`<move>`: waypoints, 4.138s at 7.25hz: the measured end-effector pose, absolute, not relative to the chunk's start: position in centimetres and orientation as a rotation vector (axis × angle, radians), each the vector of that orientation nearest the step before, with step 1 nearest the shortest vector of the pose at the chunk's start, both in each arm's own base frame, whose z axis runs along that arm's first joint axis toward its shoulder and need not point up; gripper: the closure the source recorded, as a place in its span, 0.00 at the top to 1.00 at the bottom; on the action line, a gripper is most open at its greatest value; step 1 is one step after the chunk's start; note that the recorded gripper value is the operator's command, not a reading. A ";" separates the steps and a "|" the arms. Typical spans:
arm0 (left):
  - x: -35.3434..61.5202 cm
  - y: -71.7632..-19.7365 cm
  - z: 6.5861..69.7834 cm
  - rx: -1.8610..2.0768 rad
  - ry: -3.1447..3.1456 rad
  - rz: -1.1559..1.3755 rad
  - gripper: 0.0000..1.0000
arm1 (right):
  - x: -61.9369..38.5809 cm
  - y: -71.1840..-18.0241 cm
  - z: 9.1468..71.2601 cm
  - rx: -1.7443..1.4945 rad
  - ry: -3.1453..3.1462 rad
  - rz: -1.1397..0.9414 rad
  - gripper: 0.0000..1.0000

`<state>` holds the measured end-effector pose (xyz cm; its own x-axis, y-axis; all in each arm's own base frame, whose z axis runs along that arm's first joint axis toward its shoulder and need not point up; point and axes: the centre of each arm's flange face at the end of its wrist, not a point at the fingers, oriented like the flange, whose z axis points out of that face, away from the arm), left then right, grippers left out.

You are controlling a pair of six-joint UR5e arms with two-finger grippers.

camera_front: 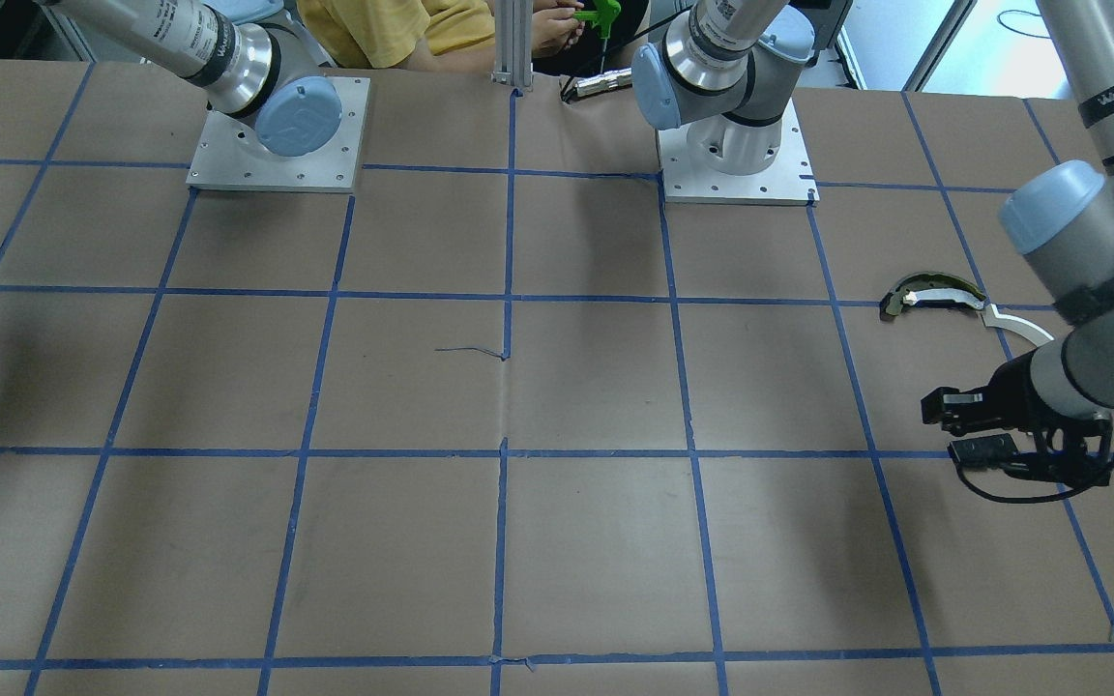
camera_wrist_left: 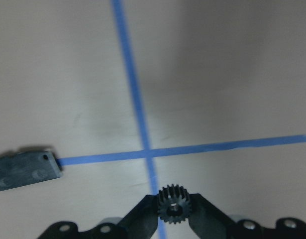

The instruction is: Place bearing gear from tray to pile

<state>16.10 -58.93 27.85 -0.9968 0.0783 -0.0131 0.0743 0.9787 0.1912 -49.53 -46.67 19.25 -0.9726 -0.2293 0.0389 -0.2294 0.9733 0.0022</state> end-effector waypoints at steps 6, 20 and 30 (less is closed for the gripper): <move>28.2 -52.4 20.6 -0.006 3.204 0.471 0.00 | -20.1 -58.7 31.7 0.227 -3.111 0.030 0.17; 18.7 -58.2 25.6 0.151 3.112 0.341 1.00 | 30.1 -57.3 32.8 -0.033 -3.229 0.074 1.00; -21.3 -57.8 27.2 0.314 3.104 0.028 1.00 | 15.1 -49.6 51.4 0.231 -3.142 0.070 1.00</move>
